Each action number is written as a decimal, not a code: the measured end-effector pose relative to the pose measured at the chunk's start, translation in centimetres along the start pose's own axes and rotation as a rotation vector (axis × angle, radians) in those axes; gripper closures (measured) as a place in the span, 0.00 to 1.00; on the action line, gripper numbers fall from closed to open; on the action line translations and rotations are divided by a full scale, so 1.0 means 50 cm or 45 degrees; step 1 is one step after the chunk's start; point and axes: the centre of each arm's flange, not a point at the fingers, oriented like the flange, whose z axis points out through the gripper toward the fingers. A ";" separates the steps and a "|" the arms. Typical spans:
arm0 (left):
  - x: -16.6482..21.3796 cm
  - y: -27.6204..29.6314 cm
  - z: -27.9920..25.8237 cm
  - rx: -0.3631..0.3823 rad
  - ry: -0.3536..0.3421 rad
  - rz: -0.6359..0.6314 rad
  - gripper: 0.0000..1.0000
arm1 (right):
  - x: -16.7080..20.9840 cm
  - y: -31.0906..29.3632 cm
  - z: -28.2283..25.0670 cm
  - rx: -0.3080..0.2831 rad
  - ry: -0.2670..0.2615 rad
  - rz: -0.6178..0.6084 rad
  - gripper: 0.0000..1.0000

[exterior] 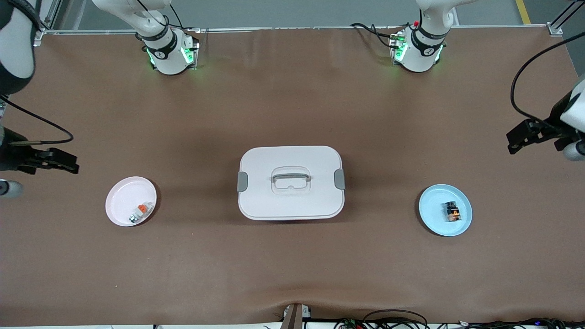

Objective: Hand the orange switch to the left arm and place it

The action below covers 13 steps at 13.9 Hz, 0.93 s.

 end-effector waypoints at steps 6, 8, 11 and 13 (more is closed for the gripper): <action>-0.065 0.019 -0.036 -0.027 -0.083 -0.004 0.00 | -0.017 0.130 0.002 0.004 -0.018 0.092 0.00; -0.088 -0.007 -0.046 -0.054 -0.102 -0.039 0.00 | -0.020 0.135 -0.006 0.002 -0.009 0.102 0.00; -0.117 -0.047 -0.053 -0.073 -0.106 -0.065 0.00 | -0.043 0.147 -0.053 -0.003 0.041 0.124 0.00; -0.128 -0.040 -0.067 -0.079 -0.094 -0.056 0.00 | -0.052 0.145 -0.068 -0.001 0.054 0.124 0.00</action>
